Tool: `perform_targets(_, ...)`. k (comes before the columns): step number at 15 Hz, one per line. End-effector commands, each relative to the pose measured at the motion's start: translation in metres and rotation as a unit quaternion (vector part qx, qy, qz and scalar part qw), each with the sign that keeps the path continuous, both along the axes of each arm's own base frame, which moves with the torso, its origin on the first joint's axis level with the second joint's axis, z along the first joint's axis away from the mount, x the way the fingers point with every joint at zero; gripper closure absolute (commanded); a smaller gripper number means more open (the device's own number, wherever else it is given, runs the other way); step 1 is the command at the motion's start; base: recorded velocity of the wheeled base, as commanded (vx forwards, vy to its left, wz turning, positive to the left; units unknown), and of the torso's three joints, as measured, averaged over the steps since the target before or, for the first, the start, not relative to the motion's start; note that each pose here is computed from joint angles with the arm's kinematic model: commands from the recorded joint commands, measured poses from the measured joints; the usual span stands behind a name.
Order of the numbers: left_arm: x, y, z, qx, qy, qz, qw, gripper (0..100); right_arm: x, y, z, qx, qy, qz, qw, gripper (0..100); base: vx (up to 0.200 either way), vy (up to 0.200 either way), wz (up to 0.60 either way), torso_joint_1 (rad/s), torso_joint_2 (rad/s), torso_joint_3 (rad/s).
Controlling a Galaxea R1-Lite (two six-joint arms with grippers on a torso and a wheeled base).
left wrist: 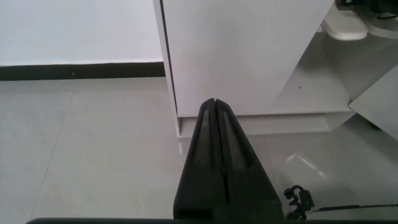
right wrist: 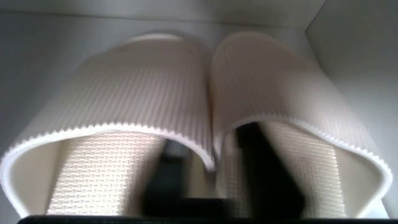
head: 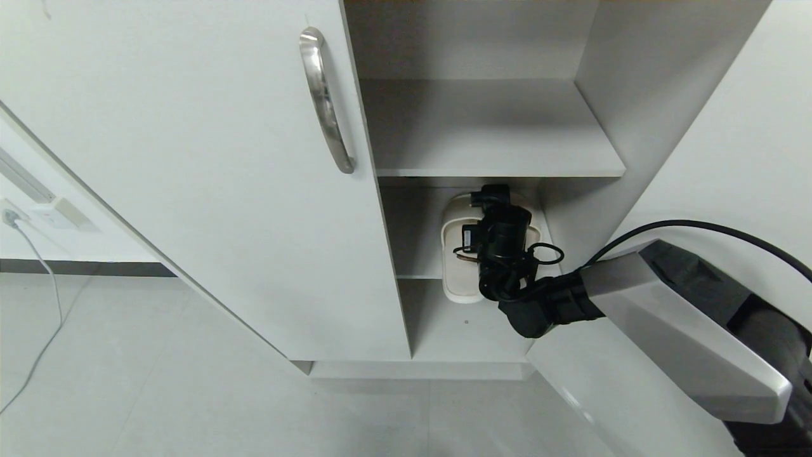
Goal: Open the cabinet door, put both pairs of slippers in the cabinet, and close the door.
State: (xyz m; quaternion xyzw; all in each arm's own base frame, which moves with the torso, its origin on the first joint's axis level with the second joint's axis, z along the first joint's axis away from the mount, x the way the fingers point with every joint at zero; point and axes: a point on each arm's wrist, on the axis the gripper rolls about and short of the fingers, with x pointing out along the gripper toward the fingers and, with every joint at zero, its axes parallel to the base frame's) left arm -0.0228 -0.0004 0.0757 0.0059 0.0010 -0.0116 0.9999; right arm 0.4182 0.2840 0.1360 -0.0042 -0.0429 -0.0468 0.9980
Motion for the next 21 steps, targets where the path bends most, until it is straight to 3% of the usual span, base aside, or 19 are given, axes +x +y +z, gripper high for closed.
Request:
perform_targets(1, 0.000, 0.000, 0.000, 0.000, 0.000, 0.000, 1.0000, 100, -0.002, 0.000, 0.000, -0.002, 0.002, 0.001, 1.000, 0, 0.000, 0.000, 0.00, 0.000, 0.00, 0.000)
perform_targets(9, 0.000, 0.000, 0.000, 0.001, 0.001, 0.000, 1.0000, 100, -0.060, -0.006, 0.016, -0.004, 0.007, 0.029, 1.000, 0, 0.000, 0.000, 0.00, 0.000, 0.00, 0.000)
perform_targets(17, 0.000, 0.000, 0.000, 0.000, 0.001, 0.000, 1.0000, 100, -0.137, -0.013, 0.009, -0.020, 0.024, 0.076, 0.997, 0, 0.000, 0.000, 0.00, 0.000, 0.00, 0.000)
perform_targets(21, 0.000, 0.000, 0.000, -0.001, 0.000, 0.000, 1.0000, 100, -0.144, -0.011, 0.011, -0.021, 0.025, 0.084, 0.996, 0, 0.000, 0.000, 0.00, 0.000, 0.00, 0.000)
